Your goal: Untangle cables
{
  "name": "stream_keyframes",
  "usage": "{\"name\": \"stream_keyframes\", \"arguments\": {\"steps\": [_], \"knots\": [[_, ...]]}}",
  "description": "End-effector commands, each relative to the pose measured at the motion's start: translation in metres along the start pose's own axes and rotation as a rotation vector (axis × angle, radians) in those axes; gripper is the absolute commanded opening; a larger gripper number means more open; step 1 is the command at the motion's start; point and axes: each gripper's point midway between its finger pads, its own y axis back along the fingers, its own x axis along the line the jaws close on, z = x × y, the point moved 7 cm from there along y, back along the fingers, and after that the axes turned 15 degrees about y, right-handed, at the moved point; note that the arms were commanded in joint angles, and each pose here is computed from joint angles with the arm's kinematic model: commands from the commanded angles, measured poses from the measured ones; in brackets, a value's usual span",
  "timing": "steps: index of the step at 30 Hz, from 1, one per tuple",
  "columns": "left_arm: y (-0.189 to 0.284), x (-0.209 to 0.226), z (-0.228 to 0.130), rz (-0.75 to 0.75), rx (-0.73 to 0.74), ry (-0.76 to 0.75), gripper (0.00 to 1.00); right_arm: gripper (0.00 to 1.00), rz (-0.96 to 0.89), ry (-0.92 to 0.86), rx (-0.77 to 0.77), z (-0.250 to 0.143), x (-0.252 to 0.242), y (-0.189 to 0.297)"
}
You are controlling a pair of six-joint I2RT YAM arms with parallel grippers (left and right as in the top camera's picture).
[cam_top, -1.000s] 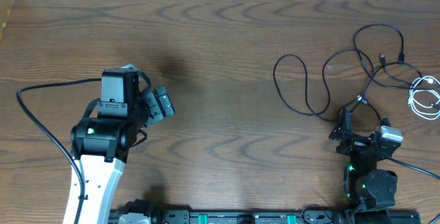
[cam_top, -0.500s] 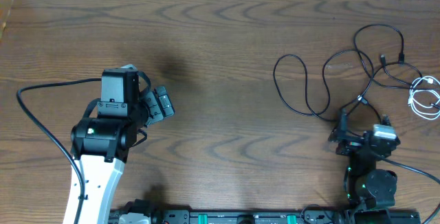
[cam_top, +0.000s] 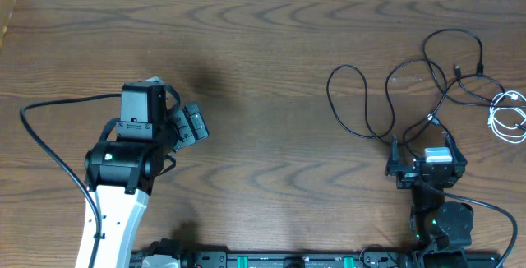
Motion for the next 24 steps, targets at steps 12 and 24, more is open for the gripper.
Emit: {"name": "stream_keyframes", "arguments": {"steps": [12, 24], "knots": [[0.0016, 0.0014, 0.003, 0.013, -0.016, -0.005, 0.98, 0.99, 0.024, -0.034, -0.012, 0.001, 0.0033, 0.0005], [0.0016, 0.0014, 0.003, 0.013, -0.016, -0.005, 0.98, 0.99, 0.036, -0.033, -0.018, 0.0022, 0.0055, 0.0007]]}}
